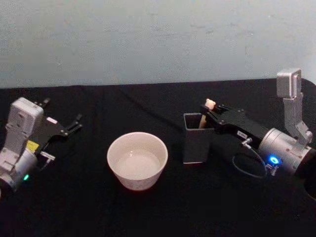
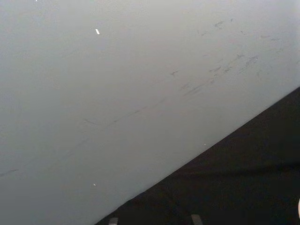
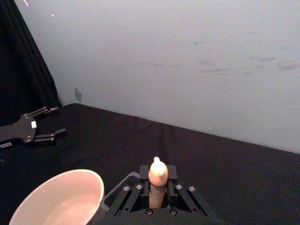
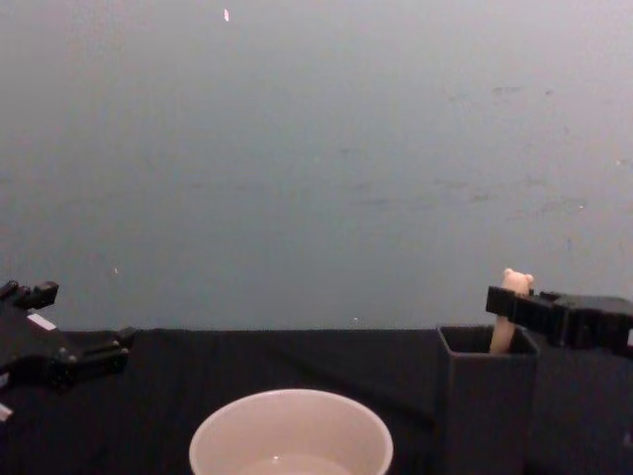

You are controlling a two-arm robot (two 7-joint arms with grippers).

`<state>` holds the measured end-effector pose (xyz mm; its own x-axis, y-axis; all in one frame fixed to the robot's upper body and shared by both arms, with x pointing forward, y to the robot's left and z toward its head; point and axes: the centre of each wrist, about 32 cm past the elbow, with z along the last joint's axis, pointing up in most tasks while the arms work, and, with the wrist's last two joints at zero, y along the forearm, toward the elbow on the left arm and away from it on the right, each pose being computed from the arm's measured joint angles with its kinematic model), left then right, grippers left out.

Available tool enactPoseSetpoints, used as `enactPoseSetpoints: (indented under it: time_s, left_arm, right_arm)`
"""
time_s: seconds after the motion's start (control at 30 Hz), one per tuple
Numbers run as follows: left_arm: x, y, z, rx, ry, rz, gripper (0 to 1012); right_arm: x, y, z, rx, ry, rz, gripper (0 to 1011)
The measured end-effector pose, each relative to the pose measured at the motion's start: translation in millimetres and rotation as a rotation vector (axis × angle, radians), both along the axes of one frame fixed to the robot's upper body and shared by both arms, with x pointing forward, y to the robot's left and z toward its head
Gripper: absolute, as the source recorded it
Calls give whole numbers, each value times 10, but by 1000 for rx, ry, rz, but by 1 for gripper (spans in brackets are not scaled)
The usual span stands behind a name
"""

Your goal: Pick up the stirring spoon with one hand, stir inside the cup, then place it back in its original position.

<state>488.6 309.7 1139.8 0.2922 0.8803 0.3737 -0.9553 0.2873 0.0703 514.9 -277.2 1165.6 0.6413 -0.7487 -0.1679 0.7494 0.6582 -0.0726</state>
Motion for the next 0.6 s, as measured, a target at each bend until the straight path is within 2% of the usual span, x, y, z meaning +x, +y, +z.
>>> enactPoseSetpoints:
  time_s: [0.6]
  left_arm:
    - [0, 0, 0, 0, 0, 0, 1001]
  right_arm:
    - [-4, -5, -18, 3, 11, -8, 218]
